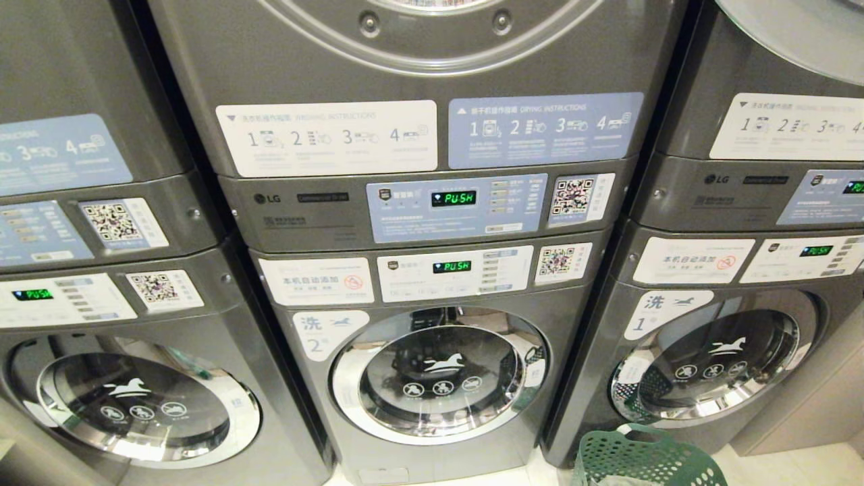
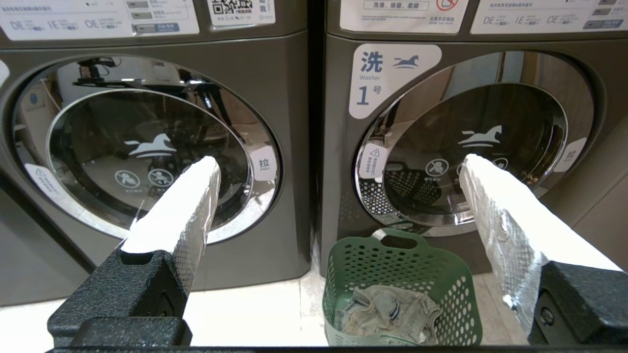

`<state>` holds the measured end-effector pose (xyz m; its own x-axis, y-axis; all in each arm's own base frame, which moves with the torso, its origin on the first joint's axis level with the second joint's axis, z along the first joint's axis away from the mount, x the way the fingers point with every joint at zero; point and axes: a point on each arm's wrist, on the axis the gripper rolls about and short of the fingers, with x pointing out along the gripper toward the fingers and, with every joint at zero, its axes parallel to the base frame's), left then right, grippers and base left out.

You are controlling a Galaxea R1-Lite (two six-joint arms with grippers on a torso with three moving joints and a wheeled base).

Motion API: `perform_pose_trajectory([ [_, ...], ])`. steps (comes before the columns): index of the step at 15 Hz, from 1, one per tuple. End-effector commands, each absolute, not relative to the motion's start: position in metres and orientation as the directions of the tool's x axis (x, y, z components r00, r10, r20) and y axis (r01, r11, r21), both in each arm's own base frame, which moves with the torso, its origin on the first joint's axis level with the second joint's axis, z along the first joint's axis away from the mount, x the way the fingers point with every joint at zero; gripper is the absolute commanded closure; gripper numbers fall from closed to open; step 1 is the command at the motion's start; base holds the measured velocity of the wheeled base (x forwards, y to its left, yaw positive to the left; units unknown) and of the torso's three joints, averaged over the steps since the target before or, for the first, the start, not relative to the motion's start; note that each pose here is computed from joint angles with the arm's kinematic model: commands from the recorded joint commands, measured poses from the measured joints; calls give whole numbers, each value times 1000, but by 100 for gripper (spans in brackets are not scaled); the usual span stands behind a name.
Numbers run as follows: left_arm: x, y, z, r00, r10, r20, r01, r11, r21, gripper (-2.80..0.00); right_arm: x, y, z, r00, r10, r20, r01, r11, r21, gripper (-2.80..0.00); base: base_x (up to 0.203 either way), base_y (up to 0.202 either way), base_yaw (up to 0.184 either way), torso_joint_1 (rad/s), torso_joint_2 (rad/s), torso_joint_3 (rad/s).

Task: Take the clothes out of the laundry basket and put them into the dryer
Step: Take the clothes out of the basket

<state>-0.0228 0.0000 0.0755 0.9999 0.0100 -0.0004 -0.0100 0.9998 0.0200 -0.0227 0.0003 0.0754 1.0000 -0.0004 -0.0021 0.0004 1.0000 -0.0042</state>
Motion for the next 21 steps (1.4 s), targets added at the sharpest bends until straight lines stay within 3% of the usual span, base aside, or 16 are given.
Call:
perform_pose_trajectory([
  [1,-23,0,75,1000,11,-2,-11,1000,20,0,-23,0,75,1000,0,-5,0,1000,-5,-280,0,0,0,-165,357,201],
  [21,-23,0,76,1000,11,0,-11,1000,9,0,-23,0,75,1000,0,-4,0,1000,-5,-280,0,0,0,-207,487,275],
])
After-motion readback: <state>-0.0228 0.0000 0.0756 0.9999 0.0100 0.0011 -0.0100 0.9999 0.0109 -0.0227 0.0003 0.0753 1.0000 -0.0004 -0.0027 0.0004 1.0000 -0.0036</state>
